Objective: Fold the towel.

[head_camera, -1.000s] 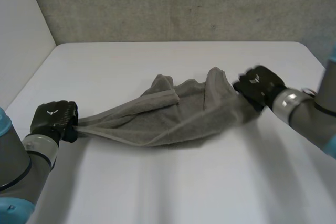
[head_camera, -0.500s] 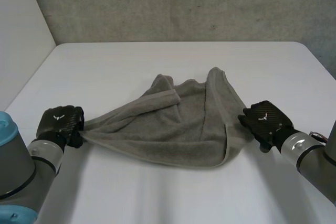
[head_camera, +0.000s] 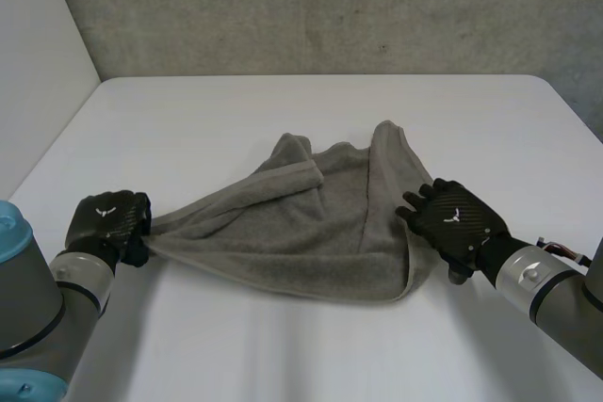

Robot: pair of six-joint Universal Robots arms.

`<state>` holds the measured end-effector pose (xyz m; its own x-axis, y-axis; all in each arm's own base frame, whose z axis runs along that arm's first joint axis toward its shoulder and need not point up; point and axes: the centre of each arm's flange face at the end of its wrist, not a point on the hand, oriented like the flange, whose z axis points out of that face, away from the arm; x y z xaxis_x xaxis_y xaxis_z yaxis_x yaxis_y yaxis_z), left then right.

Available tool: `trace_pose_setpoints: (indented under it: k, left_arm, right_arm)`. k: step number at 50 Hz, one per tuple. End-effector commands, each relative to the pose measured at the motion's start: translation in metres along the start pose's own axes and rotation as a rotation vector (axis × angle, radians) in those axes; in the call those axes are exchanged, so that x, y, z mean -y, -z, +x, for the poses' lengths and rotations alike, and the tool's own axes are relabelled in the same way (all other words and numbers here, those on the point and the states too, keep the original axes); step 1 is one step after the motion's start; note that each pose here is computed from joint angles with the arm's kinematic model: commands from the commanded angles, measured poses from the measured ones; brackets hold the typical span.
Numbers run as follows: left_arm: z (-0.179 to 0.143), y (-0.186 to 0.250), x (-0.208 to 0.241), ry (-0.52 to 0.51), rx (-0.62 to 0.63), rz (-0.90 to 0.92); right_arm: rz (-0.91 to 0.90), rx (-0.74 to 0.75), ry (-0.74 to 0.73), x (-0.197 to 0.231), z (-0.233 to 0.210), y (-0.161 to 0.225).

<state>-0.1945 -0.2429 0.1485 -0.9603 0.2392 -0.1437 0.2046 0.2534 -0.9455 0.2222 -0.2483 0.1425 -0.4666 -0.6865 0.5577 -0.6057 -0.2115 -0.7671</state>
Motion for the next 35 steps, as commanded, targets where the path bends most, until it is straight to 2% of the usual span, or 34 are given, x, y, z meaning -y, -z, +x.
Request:
trace_pose_setpoints:
  k: [1,15,35]
  left_arm:
    - [0.000,0.001,-0.001,-0.002,0.000,-0.002]
    - [0.000,0.002,0.000,-0.002,0.000,-0.001]
    - [0.000,0.001,-0.001,-0.002,-0.001,-0.004]
  right_arm:
    - [0.003,0.000,0.033,0.001,0.000,0.000]
    - [-0.027,0.038,0.146,-0.013,-0.007,-0.010]
    - [-0.029,0.015,0.152,-0.011,-0.001,-0.008]
